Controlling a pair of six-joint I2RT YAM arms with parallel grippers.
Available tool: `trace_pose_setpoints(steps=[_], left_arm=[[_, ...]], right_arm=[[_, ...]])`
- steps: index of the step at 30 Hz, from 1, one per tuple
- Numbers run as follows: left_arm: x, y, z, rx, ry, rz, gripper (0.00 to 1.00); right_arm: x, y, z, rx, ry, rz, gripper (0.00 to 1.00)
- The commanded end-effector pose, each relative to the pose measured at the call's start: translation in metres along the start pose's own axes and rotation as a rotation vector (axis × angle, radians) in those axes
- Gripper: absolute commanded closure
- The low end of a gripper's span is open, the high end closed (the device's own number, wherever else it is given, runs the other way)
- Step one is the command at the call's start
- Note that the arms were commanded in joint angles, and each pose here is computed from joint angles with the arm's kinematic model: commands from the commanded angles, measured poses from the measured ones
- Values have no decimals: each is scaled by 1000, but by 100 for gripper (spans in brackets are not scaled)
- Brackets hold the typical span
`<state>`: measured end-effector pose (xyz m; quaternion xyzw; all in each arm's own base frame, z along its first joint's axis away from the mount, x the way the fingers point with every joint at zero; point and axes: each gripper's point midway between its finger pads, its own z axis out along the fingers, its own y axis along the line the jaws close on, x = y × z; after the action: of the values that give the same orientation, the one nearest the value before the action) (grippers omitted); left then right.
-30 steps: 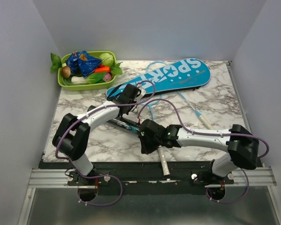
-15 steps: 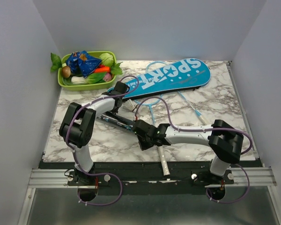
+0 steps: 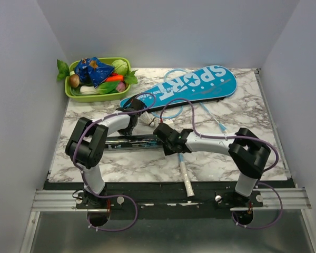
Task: Pack up the badminton gear
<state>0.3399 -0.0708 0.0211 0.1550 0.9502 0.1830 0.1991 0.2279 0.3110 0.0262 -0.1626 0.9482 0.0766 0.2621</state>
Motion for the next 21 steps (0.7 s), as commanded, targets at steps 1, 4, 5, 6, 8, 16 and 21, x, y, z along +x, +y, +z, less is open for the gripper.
trace_pose_setpoints(steps=[1,4,5,6,8,16,21], left_arm=[[18,-2,-20,14,22,-4,100],[20,-12,-29,69,-4,-3,100],[19,-16,-31,93,-14,-4,100],[15,-17,-37,114,-33,-12,100],[11,-25,-47,173,-64,-21,100],[-11,-15,-99,263,-287,-59,74],[-25,-29,-125,400,-442,-3,41]], right_arm=[[-19,-15,12,74,-43,-31,99],[-26,-15,17,72,-48,-34,99],[-29,-14,17,72,-51,-37,99],[-33,-12,16,66,-59,-37,99],[-36,-13,17,74,-66,-49,99],[-44,-9,-3,27,-74,-72,77],[-27,-9,-28,-45,-21,-88,31]])
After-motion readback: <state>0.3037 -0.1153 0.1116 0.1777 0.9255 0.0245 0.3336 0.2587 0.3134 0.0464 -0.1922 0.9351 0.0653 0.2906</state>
